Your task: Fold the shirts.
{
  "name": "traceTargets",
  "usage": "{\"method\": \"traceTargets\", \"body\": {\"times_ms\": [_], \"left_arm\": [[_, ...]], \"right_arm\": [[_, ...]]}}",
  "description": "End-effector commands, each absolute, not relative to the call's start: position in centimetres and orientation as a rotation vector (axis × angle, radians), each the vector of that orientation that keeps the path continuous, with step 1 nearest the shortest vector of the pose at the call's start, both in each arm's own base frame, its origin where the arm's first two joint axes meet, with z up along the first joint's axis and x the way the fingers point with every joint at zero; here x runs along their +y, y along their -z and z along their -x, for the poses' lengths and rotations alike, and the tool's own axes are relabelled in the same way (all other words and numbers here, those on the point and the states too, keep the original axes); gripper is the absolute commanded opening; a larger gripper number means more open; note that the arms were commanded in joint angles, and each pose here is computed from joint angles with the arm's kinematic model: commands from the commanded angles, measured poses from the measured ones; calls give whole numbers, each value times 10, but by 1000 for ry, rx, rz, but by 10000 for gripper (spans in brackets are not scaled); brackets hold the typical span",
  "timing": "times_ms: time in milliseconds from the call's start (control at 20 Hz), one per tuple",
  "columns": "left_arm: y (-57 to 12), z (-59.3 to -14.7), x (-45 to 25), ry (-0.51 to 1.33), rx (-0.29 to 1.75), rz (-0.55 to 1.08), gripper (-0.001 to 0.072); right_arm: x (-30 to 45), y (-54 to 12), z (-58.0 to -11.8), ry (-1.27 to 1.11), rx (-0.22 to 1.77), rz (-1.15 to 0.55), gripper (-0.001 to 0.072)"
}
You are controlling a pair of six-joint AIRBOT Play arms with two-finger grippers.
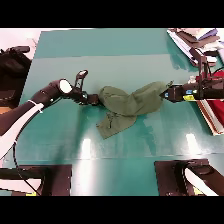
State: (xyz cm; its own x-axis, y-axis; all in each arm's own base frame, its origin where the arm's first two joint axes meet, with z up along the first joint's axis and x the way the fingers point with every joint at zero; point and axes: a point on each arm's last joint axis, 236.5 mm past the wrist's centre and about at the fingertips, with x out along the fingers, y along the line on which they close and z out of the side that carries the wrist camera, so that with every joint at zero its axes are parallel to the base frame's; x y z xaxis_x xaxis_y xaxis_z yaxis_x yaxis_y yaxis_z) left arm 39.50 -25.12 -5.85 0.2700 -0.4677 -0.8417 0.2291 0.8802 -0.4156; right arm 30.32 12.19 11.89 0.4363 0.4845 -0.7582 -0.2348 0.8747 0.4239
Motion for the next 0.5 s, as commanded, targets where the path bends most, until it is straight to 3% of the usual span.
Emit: {"method": "traceTargets", "body": {"times_ms": [0,50,100,150,250,450], "left_arm": [[62,-398,-276,495,1164,257,605],[62,-397,-279,499,1157,252,571],[61,-398,-279,498,1153,253,464],[60,-400,-278,498,1147,252,346],[51,-408,-277,501,1124,242,38],[7,-437,-254,496,1058,158,30]], "right_arm": [[122,-119,-303,-454,1030,-273,19],[122,-119,-303,-453,1027,-273,19],[122,-119,-304,-453,1026,-273,19],[122,-119,-304,-453,1027,-273,19],[122,-117,-301,-455,1038,-271,19],[82,-73,-268,-327,1211,-152,19]]}}
